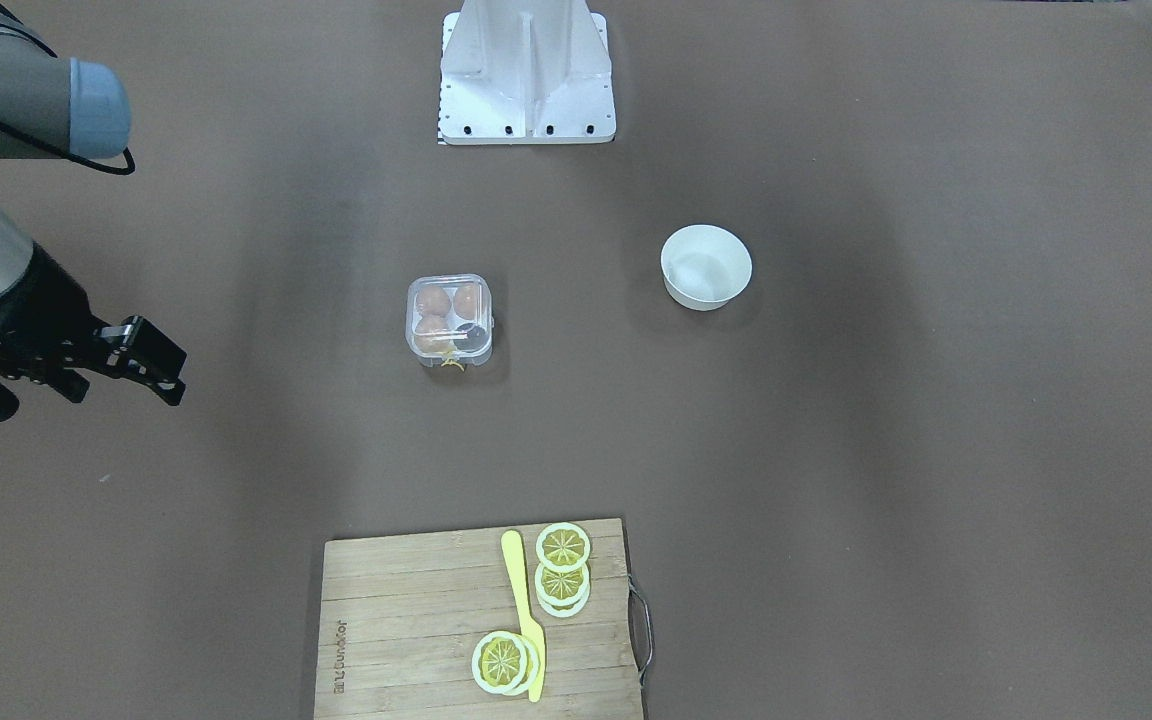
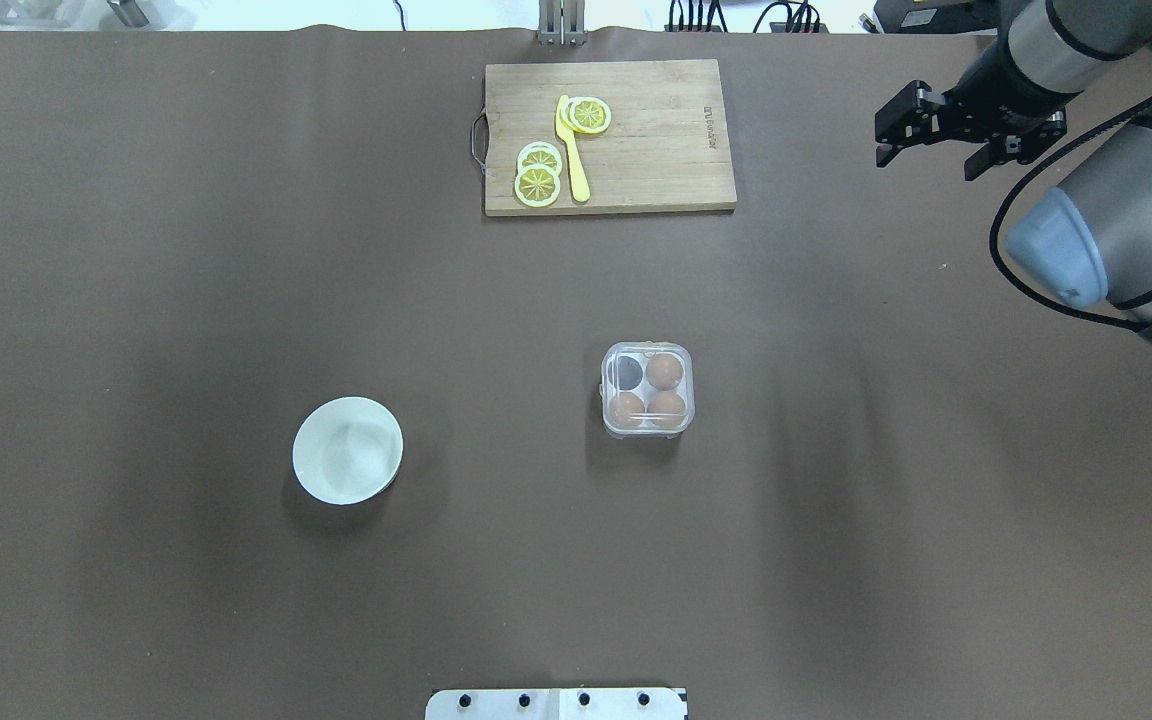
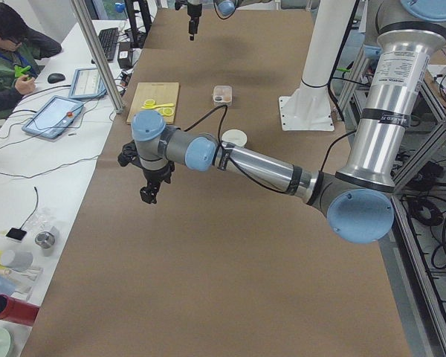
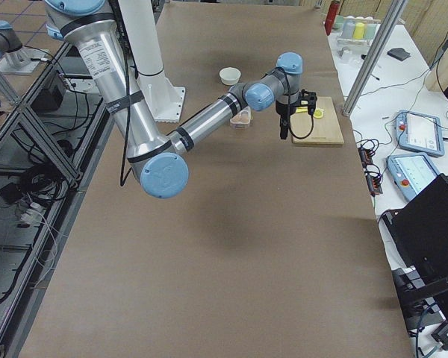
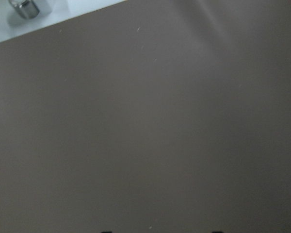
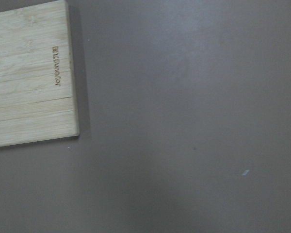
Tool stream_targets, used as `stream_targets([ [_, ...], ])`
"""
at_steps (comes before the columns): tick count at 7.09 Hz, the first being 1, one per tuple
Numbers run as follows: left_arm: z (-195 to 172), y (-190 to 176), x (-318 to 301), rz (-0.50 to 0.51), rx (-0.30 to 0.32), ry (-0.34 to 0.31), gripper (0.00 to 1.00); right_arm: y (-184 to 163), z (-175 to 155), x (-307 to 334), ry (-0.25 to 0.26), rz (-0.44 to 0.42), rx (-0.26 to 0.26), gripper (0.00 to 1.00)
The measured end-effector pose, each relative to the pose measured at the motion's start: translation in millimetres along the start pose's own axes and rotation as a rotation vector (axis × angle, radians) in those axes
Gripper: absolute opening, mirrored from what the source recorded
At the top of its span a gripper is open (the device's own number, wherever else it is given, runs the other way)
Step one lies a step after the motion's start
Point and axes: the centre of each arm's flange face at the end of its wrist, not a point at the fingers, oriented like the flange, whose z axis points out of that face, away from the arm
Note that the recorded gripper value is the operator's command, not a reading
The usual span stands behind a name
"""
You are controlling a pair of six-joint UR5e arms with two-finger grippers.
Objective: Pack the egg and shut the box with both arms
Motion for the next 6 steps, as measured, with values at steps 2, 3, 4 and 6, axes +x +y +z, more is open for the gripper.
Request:
stream_targets([
  [2,25.5,67.4,-33.9,-0.072,-0.087,-0.019,0.98,-16.4,-14.2,34.1,0.052,-0.042,-0.024,1.00],
  [3,29.8,99.2,-43.4,-0.084,-0.095,-0.021,0.98,-25.4,-17.3,52.3,0.069,-0.063,-0.037,1.00],
  [4,30.4,127.4,-48.9,-0.095,-0.090,-0.021,0.98,-35.8,-16.5,75.9,0.075,-0.082,-0.058,1.00],
  [6,29.0,167.0,-57.6,-0.144,-0.089,-0.019,0.98,-46.9,-14.6,138.8,0.084,-0.126,-0.093,1.00],
])
